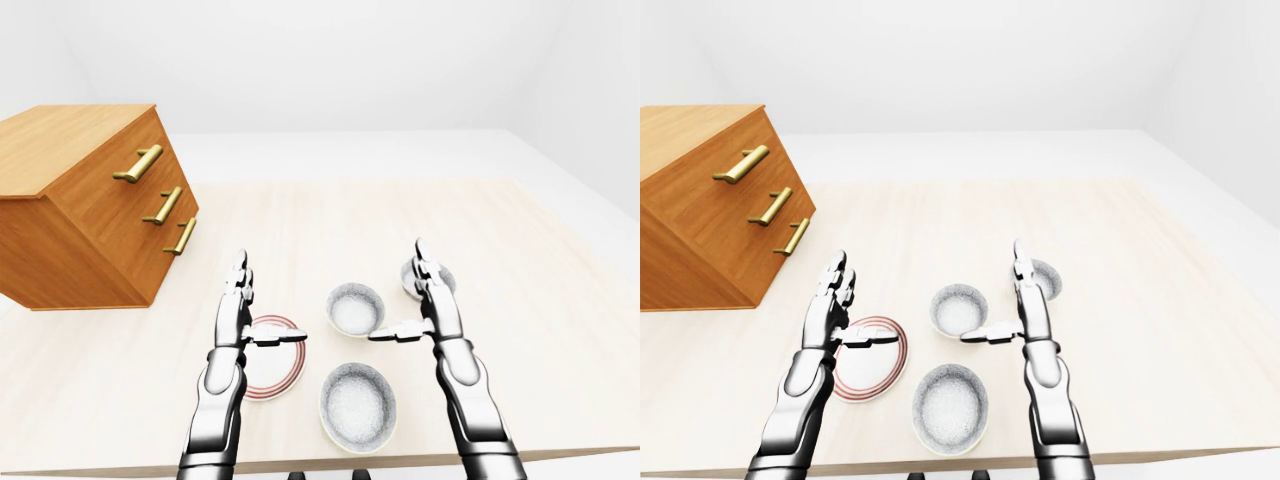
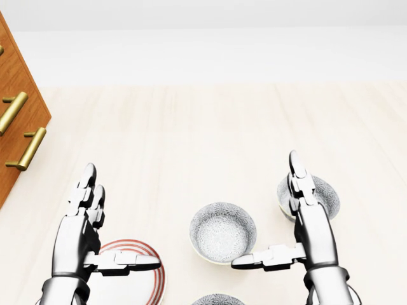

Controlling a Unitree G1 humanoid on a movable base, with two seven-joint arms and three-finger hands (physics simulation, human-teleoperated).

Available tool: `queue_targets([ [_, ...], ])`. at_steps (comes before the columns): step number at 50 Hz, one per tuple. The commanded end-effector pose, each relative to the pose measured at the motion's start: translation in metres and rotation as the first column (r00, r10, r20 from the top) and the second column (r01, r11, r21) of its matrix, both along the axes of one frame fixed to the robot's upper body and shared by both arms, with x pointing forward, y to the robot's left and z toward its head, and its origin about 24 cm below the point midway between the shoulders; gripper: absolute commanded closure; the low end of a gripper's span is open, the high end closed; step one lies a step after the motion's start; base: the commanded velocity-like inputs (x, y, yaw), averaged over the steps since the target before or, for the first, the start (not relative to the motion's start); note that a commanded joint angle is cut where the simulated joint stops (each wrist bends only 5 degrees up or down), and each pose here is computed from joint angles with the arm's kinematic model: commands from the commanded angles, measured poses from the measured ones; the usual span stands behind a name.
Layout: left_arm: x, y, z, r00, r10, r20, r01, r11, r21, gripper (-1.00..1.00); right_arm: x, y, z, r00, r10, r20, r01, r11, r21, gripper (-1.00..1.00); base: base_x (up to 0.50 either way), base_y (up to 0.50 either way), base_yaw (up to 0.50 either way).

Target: Stack the bowl at the front on the bowl in the middle.

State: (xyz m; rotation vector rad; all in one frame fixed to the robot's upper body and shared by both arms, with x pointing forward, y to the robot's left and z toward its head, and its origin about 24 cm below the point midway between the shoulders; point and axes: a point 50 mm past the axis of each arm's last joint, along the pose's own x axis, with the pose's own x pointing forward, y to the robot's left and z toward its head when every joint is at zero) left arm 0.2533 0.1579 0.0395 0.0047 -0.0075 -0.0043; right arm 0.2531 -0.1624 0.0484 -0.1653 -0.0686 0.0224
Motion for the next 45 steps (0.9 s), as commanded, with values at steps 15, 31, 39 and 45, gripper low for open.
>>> queue_targets([
  [15,0.000,0.002,0.001,1.000,0.009,0.000,-0.009,1.000,-0.007,-1.00,-0.008,-0.027,0.052,0.977,-0.058,0.205,0.149,0.874,-0.462,-1.00,0.00,0.00,0.00],
  [31,0.000,0.002,0.002,1.000,0.011,0.001,-0.011,1.000,-0.008,-1.00,-0.012,-0.042,0.060,0.960,-0.115,0.255,0.258,0.716,-0.649,-1.00,0.00,0.00,0.00],
  [39,-0.001,0.002,0.002,1.000,0.011,0.002,-0.011,1.000,-0.008,-1.00,-0.014,-0.046,0.060,0.953,-0.138,0.270,0.296,0.623,-0.724,-1.00,0.00,0.00,0.00],
  [45,0.000,0.002,0.001,1.000,0.011,0.002,-0.011,1.000,-0.009,-1.00,-0.013,-0.050,0.057,0.943,-0.157,0.293,0.332,0.520,-0.787,-1.00,0.00,0.00,0.00],
])
